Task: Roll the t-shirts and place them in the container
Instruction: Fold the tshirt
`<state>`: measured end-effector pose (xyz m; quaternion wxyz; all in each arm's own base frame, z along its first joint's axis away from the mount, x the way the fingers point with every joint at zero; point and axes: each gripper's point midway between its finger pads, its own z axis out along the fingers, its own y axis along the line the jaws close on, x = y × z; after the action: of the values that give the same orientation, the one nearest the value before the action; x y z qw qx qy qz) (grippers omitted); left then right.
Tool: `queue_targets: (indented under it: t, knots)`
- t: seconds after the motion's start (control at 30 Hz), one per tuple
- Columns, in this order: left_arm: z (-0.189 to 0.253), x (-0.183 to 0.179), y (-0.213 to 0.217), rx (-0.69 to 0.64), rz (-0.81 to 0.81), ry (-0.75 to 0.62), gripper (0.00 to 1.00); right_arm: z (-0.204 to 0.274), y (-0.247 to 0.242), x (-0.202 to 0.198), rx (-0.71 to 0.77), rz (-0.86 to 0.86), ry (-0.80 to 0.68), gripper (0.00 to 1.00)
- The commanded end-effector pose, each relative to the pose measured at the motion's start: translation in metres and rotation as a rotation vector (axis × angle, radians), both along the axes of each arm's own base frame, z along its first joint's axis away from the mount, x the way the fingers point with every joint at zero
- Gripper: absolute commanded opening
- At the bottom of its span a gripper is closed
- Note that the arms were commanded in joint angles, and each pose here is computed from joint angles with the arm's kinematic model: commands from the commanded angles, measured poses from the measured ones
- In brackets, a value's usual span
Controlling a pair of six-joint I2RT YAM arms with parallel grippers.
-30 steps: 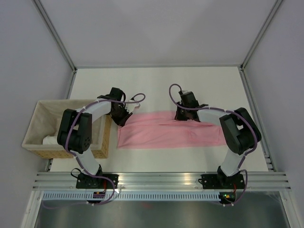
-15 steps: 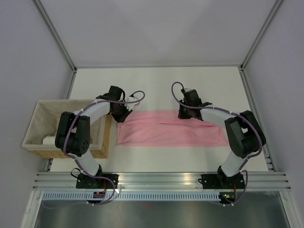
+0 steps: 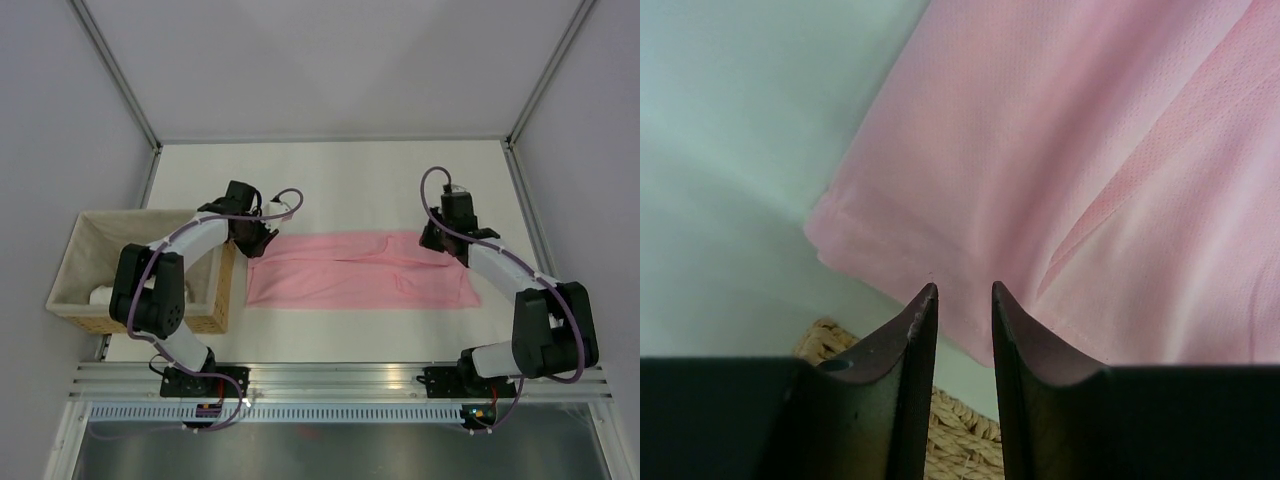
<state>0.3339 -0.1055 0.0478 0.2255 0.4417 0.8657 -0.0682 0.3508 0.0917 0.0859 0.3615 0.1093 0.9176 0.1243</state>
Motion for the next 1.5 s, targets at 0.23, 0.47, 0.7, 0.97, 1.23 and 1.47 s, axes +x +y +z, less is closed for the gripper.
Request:
queue_targets:
  t: [0.23, 0.47, 0.7, 0.97, 1.23, 1.47]
  knots:
    - [-0.04, -0.006, 0.012, 0.058, 0.063, 0.044, 0.33, -0.089, -0.055, -0.033, 0.082, -0.218, 0.207, 0.0]
    - [-0.043, -0.012, 0.016, 0.075, 0.053, 0.044, 0.33, -0.081, -0.085, -0.019, 0.021, -0.256, 0.175, 0.0]
    - [-0.002, -0.008, -0.012, -0.084, 0.046, 0.026, 0.34, -0.026, -0.097, 0.01, -0.056, -0.264, 0.086, 0.0]
    - [0.031, 0.036, -0.009, -0.061, 0.172, -0.058, 0.34, -0.004, -0.107, -0.041, -0.094, -0.376, 0.076, 0.0]
    - [0.004, 0.046, -0.002, 0.004, 0.194, -0.021, 0.33, -0.057, -0.08, -0.067, 0.086, -0.404, 0.154, 0.0]
    - [-0.034, 0.0, -0.005, 0.005, 0.151, 0.092, 0.33, -0.098, -0.089, -0.04, 0.052, -0.418, 0.242, 0.0]
